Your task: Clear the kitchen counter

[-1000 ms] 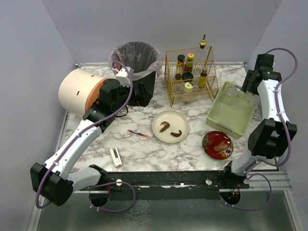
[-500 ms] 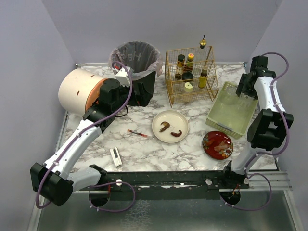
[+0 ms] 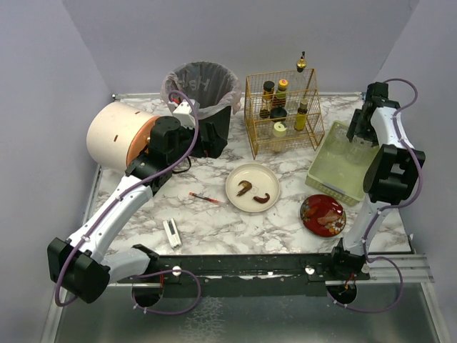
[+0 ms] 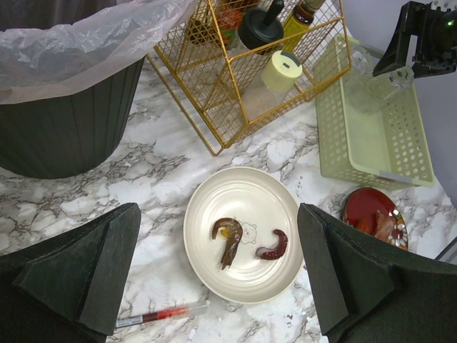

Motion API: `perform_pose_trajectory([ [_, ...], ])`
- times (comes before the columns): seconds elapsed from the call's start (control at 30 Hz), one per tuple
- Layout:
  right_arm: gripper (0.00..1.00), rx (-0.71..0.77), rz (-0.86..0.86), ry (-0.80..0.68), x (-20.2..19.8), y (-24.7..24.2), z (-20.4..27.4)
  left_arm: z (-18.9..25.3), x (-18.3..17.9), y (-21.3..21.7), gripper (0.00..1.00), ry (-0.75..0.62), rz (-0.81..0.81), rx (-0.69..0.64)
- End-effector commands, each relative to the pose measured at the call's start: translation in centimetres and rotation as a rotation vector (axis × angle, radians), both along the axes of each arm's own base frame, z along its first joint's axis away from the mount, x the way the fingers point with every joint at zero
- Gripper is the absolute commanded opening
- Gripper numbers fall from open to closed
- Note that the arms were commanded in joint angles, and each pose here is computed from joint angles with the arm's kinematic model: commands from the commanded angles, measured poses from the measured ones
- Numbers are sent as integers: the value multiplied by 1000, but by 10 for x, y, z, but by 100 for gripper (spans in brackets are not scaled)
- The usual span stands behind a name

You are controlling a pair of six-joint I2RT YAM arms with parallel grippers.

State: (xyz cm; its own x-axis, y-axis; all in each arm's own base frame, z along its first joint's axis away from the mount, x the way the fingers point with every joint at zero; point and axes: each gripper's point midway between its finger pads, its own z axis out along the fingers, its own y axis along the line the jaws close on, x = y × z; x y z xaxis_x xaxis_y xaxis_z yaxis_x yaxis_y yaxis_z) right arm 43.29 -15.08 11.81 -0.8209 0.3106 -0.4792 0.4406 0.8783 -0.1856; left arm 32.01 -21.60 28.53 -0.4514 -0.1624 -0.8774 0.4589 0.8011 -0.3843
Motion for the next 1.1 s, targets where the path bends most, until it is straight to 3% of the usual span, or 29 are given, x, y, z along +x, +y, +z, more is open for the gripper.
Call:
perform_pose_trajectory([
  [0.0, 45, -62, -43, -35, 14, -18, 4, 5, 3, -5, 99, 2, -8, -16],
  [0.37, 54, -88, -70, -69, 29, -35, -5, 2, 6, -7, 99, 14, -8, -18],
  [0.63, 80, -74, -67, -46, 30, -36, -17, 1, 5, -7, 99, 20, -10, -19],
  [0.83, 90, -96, -78, -74, 30, -38, -4, -3, 3, -6, 99, 27, -9, -16],
  [1.07, 93, -168, -116, -130, 19, -47, 44, -7, 2, -3, 99, 35, 3, -7],
])
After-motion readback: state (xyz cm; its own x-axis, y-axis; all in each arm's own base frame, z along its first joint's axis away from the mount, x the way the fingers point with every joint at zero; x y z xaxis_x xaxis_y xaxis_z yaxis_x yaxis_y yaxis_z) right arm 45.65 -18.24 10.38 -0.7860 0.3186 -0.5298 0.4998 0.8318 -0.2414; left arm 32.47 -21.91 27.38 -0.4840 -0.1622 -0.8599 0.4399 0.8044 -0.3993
